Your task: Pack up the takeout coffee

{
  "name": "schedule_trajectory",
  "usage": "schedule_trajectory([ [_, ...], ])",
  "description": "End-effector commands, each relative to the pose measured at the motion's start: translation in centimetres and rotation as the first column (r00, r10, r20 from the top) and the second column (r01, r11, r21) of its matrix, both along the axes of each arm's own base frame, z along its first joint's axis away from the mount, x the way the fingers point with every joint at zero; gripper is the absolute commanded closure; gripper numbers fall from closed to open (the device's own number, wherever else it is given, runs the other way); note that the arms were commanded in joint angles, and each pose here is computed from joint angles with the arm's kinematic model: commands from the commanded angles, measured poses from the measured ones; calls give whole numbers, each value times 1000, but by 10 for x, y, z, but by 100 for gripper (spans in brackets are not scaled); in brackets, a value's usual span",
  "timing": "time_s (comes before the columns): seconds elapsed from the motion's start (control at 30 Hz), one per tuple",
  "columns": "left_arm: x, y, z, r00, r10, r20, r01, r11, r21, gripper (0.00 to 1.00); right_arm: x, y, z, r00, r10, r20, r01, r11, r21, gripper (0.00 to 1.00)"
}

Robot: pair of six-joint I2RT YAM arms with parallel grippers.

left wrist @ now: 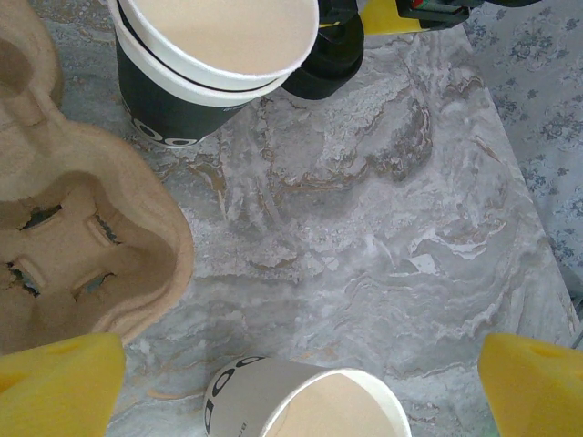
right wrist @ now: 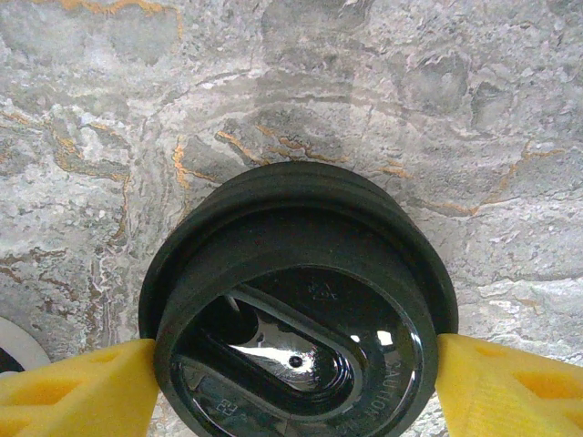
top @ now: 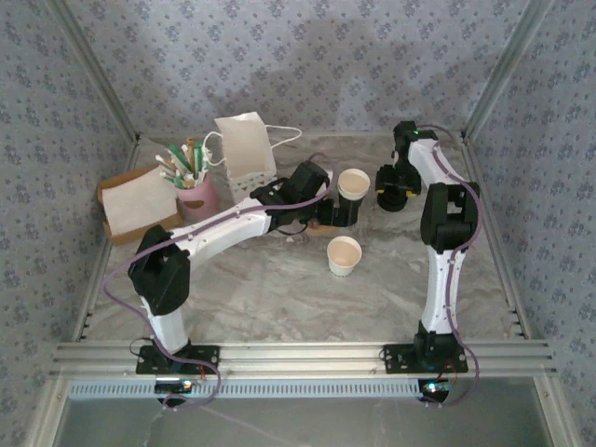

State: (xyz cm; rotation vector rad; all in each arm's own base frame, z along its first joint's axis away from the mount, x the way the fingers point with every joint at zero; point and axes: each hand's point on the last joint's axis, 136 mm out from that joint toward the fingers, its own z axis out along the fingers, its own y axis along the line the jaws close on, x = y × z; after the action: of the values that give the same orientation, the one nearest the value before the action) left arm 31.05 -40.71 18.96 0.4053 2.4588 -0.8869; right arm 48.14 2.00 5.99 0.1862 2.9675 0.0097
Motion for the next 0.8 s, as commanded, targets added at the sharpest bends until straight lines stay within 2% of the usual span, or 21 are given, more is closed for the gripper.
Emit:
schedule_trajectory([
  [0.0,4,-2,6,1000,-10,17,10,1000,-20,1,-2,-3,-4,999,6,-31,-6,1000,3,20],
  [0.4,3,-1,6,1000,-9,16,10,1000,-18,1,-4,-3,-2,999,5,-33,-5,1000,2,24],
  [0.77,-1,5,13,1000,-3,24,4,1000,-31,1,-11,-4,25,1000,-2,8,2,1000,-2,25],
])
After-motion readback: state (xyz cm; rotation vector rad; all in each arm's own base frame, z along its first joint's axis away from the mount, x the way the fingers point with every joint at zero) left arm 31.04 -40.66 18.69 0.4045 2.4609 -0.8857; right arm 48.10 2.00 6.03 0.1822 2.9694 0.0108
